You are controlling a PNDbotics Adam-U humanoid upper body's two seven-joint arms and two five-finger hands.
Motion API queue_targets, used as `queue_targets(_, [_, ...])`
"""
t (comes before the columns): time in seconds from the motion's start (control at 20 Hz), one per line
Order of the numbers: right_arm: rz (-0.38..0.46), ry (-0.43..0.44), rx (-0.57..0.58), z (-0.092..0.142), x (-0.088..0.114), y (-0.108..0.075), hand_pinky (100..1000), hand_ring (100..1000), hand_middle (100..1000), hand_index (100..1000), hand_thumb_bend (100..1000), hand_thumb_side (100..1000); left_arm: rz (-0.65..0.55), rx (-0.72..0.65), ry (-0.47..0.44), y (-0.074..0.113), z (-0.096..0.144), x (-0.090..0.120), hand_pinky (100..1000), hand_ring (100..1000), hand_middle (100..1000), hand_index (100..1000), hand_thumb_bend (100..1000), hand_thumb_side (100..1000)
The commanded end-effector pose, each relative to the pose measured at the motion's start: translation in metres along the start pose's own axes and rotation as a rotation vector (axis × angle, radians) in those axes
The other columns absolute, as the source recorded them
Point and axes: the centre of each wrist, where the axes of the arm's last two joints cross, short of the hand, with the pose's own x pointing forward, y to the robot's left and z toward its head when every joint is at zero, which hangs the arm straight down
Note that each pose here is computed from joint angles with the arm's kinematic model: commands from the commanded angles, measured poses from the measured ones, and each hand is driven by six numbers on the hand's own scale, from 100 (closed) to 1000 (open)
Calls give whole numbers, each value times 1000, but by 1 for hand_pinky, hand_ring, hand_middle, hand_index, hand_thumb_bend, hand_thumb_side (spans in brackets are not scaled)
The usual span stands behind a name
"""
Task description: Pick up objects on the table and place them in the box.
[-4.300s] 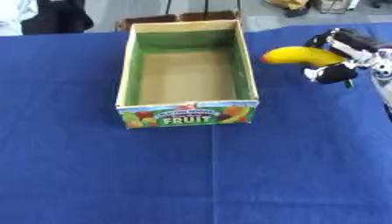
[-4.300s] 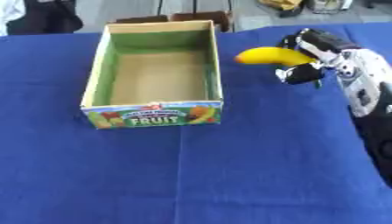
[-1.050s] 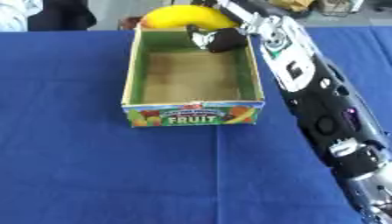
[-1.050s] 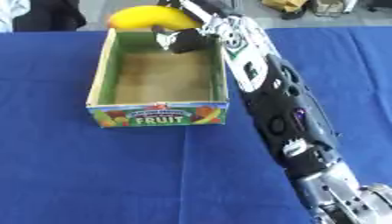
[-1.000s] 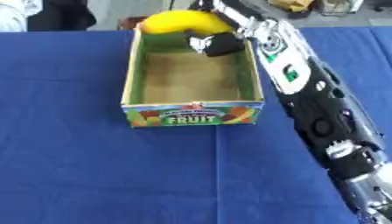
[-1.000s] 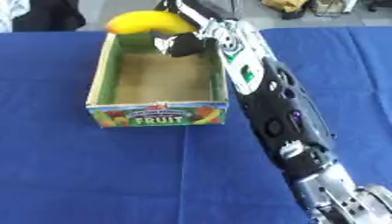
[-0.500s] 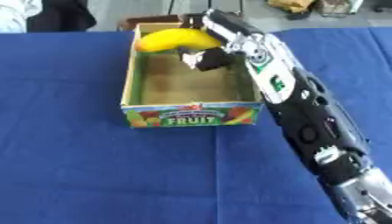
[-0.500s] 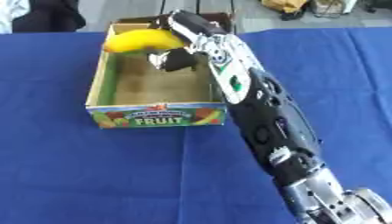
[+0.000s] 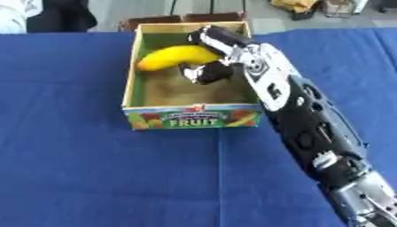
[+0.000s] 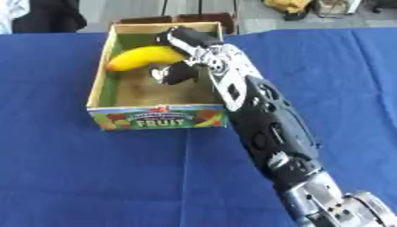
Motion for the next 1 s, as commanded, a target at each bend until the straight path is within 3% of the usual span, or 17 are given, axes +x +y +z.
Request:
queue_targets(0.05, [32, -14, 8, -2, 4, -11, 758, 926, 611, 872, 461, 466, -2, -1, -27, 2, -6, 5, 730, 780, 792, 910, 100, 897])
queue_targets(0.3, [34, -17, 7, 0, 4, -17, 796, 966, 671, 920, 603, 484, -3, 1, -23, 2, -5, 5, 729, 779, 791, 909, 100, 896])
queue_targets(0.6, [8, -31, -85, 7, 7, -33, 791, 963, 628, 915, 615, 505, -4, 1, -21, 2, -5, 5, 728, 779, 790, 909, 100, 895])
queue_targets(0.75, [-10, -50, -172, 13, 11, -46, 787, 959, 613, 911, 609, 532, -5, 2, -19, 2, -5, 5, 728, 779, 790, 909, 100, 895])
queue_targets(0.8, [-16, -56, -201, 16, 12, -51, 786, 959, 610, 910, 584, 586, -5, 2, -19, 2, -5, 5, 729, 779, 791, 909, 100, 896])
queue_targets(1.0, [-40, -84, -339, 29, 18, -71, 784, 957, 602, 911, 606, 583, -6, 2, -20, 3, -5, 5, 729, 779, 791, 909, 100, 893])
